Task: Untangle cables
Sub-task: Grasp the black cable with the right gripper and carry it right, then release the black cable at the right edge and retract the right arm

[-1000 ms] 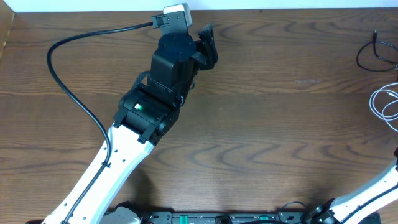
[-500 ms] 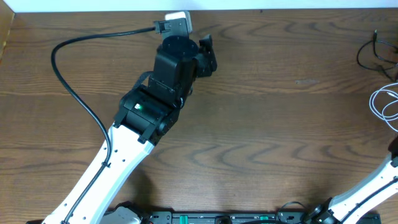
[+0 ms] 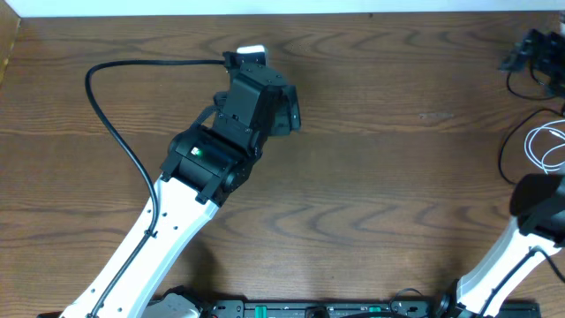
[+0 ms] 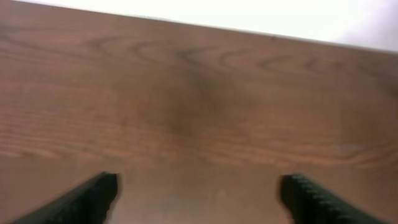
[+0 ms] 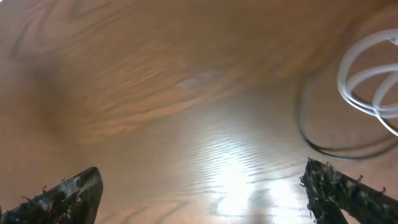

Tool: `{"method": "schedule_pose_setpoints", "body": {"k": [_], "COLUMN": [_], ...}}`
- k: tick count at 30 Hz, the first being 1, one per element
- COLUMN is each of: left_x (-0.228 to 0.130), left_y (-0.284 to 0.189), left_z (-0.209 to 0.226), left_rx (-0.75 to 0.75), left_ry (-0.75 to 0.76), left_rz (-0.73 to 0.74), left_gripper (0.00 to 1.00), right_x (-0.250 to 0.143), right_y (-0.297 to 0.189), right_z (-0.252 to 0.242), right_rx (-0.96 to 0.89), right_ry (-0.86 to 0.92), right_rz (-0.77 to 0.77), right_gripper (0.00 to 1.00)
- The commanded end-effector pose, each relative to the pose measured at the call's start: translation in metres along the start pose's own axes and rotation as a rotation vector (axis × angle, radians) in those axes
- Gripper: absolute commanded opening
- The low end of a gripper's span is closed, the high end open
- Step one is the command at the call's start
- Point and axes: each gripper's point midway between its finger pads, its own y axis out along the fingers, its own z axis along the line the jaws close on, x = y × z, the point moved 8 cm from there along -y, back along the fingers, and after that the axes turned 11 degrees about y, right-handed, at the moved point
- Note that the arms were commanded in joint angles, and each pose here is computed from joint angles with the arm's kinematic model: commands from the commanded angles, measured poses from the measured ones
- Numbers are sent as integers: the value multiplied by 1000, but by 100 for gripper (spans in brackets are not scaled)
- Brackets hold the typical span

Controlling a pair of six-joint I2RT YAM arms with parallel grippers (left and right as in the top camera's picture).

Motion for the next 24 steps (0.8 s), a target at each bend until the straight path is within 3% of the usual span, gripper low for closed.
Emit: {"method": "schedule_pose_setpoints", "body": {"k": [1, 10, 18, 24], "left_x": [-11, -27, -27, -27], "left_y": [0, -2, -2, -2], "left_z": [6, 12, 12, 12], "left_rx": [34, 64, 64, 64], "left_ry": [27, 57, 57, 57], "left_rz": [64, 157, 157, 157], "left_gripper": [97, 98, 99, 99], "right_x": [-38, -94, -139, -157], "right_y": [-49, -93, -157, -180], "right_z": [48, 97, 91, 84], "right_rx": [64, 66, 132, 155], "right_ry": [-192, -390, -439, -449], "right_rz": [-101, -211, -373, -435], "right_gripper": [99, 99, 99, 99]}}
